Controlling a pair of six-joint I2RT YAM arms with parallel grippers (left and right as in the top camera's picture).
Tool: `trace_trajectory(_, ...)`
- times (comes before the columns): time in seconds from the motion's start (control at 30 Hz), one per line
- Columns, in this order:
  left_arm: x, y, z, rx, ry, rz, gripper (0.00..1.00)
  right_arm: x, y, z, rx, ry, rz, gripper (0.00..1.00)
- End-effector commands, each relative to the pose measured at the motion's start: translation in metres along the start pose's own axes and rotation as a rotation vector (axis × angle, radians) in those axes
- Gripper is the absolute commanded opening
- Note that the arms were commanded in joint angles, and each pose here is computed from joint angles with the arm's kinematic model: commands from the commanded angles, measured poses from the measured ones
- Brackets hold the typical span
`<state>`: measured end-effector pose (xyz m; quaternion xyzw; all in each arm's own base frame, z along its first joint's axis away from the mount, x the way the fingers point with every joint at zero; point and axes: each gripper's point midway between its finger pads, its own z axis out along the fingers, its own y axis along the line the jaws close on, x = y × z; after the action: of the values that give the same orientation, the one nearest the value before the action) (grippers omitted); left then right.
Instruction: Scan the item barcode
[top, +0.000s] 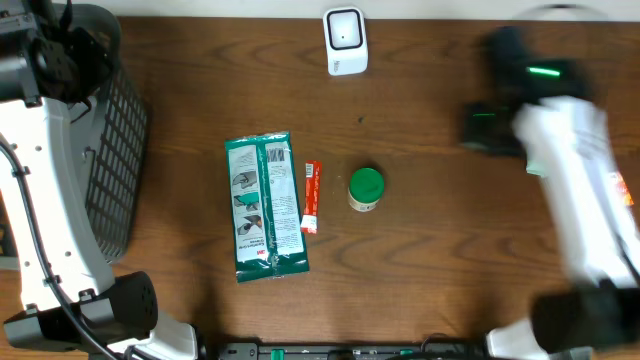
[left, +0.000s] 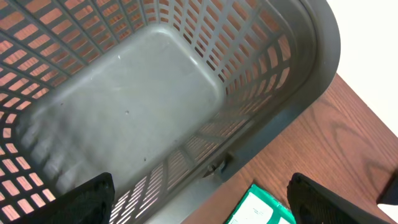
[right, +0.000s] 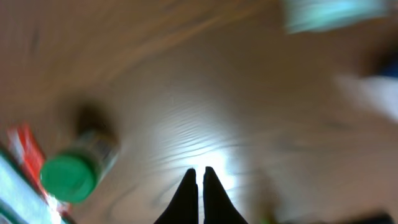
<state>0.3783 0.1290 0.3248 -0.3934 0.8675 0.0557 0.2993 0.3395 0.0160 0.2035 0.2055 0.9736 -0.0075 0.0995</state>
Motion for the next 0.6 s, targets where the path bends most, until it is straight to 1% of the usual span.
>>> trace_trajectory(0.0,-0.003,0.003,-0.004,-0.007,-0.015,-0.003,0.88,-0.014,-0.139,-0.049,0.218,-0.181,0.440,0.01)
trace_trajectory(0.1,-0.003,0.003,-0.004,-0.007,-0.015,-0.003,0.88,0.001,-0.219,-0.045,0.300,-0.152,0.698,0.01)
trace_trajectory(0.17,-0.003,0.004,-0.004,-0.008,-0.015,-0.003,0.88,0.025,-0.270,-0.034,0.349,-0.116,0.943,0.01)
trace_trajectory(0.23,-0.003,0.003,-0.004,-0.007,-0.015,-0.003,0.88,0.048,-0.306,-0.018,0.384,-0.090,1.145,0.01)
trace_trajectory(0.37,-0.003,0.003,-0.004,-0.007,-0.015,-0.003,0.88,0.094,-0.351,0.033,0.359,-0.030,1.407,0.01)
trace_trajectory(0.47,-0.003,0.003,-0.004,-0.007,-0.015,-0.003,0.88,0.111,-0.369,0.067,0.314,-0.051,1.501,0.01)
trace_trajectory(0.5,-0.003,0.004,-0.004,-0.008,-0.015,-0.003,0.89,0.112,-0.370,0.078,0.282,-0.060,1.503,0.01)
trace_trajectory(0.57,-0.003,0.003,-0.004,-0.007,-0.015,-0.003,0.89,0.102,-0.361,0.104,0.150,-0.096,1.452,0.01)
